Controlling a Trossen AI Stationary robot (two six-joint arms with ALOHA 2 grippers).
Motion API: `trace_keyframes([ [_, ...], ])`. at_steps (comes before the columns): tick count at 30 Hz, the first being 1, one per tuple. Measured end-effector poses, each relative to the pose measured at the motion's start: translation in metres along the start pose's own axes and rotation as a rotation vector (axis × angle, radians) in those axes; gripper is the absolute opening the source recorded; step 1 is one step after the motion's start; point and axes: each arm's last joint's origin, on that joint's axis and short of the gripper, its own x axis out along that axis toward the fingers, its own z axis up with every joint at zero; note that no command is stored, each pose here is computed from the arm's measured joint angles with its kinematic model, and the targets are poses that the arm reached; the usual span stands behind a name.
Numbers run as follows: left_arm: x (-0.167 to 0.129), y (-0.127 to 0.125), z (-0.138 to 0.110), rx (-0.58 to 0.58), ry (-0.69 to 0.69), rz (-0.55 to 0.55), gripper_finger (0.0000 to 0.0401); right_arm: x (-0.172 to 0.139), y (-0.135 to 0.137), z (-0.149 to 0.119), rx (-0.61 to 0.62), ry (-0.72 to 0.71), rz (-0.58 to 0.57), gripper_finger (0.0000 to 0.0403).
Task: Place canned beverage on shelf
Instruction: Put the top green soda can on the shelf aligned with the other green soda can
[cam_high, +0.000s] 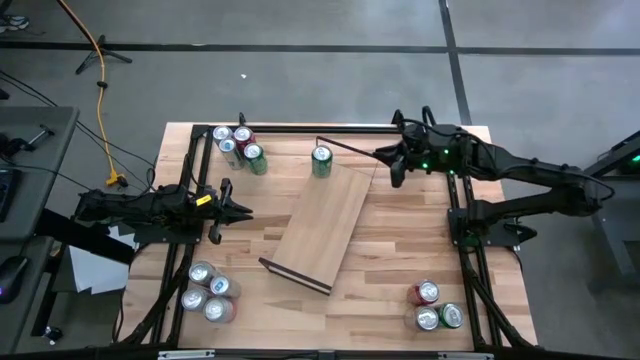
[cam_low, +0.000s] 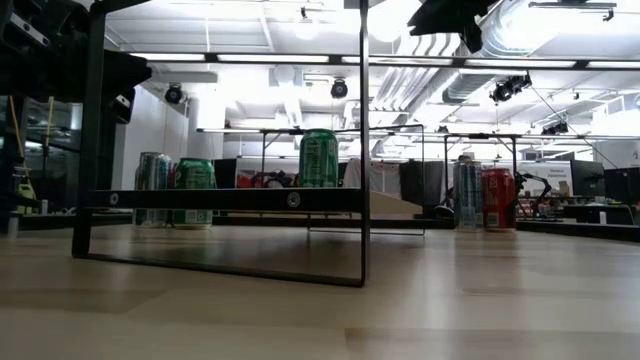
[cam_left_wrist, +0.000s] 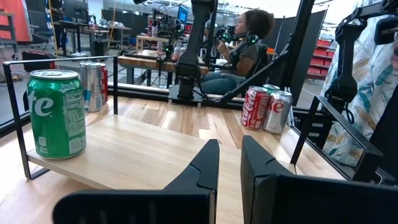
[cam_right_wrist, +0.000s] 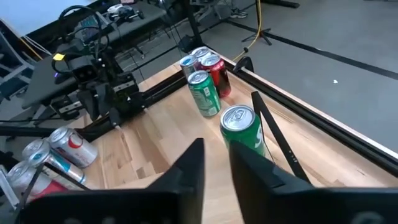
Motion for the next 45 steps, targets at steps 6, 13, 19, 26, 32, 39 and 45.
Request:
trace_keyframes([
  [6,-0.002,0.000,0.017,-0.223,-0.188,0.013,0.0000,0.001,0.001,0.004,-0.019,-0.055,-0.037,0.0165],
  [13,-0.012,-0.004,0.046,-0.446,-0.492,-0.107,0.0000,0.000,0.000,0.012,-0.002,-0.146,-0.067,0.0267],
  [19,-0.017,-0.001,0.054,-0.460,-0.616,-0.025,0.0000,0.000,-0.001,0.012,0.001,-0.162,-0.101,0.0286],
  [26,-0.011,0.005,0.057,-0.574,-0.586,0.227,0.0050,0.000,-0.002,0.013,0.006,-0.171,-0.126,0.0287],
  [32,0.003,0.005,0.102,-0.483,-0.402,0.389,0.0164,0.000,-0.003,0.012,0.011,-0.176,-0.166,0.0287],
  [39,0.038,0.017,0.154,-0.326,-0.096,0.608,0.0258,0.000,-0.005,0.006,0.015,-0.119,-0.189,0.0287],
  [45,0.077,0.060,0.176,-0.270,0.297,0.786,0.0274,0.000,-0.007,0.001,0.002,-0.058,-0.198,0.0287],
])
